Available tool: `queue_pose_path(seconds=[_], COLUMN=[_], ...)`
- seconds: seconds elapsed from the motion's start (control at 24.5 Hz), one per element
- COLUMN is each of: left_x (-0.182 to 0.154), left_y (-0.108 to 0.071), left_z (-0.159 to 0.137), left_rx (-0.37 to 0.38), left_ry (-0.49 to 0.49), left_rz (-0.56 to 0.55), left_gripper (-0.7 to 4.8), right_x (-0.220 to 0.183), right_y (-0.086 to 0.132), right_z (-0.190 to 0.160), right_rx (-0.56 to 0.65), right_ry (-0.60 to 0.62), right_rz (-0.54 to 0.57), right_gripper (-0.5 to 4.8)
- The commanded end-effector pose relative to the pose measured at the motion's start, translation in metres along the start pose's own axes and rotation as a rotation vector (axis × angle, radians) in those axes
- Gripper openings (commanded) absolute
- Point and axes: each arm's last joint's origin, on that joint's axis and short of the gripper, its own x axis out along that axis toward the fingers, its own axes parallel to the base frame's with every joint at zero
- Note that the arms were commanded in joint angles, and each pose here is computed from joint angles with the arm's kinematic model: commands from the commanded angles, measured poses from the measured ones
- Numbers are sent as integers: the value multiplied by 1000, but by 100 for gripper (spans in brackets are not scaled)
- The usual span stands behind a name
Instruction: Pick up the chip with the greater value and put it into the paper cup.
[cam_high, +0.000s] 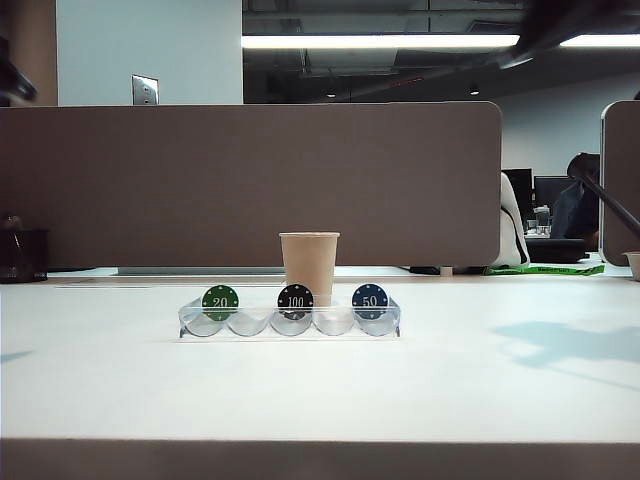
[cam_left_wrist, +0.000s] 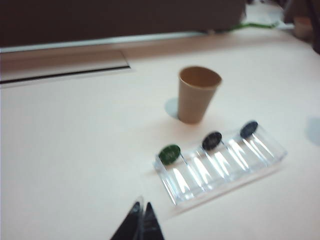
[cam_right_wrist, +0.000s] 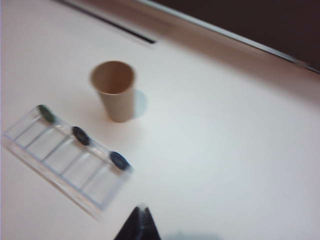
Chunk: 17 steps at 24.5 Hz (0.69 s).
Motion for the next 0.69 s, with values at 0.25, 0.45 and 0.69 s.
queue_pose_path(seconds=[0.25, 0.45, 0.69], left_x=[19, 20, 25], left_y=[-20, -28, -28], left_z=[-3, -3, -7], left_rx=[114, 168, 153], left_ry=[36, 36, 77], left_rz=[-148, -181, -189], left_gripper=[-5, -5, -5], right_x=[72, 102, 134], right_y=[11, 15, 9], right_z=[18, 22, 39], right_rx=[-97, -123, -153], right_ry=[-27, -21, 107], right_rz=[95, 133, 198], right_gripper=[-5, -5, -5])
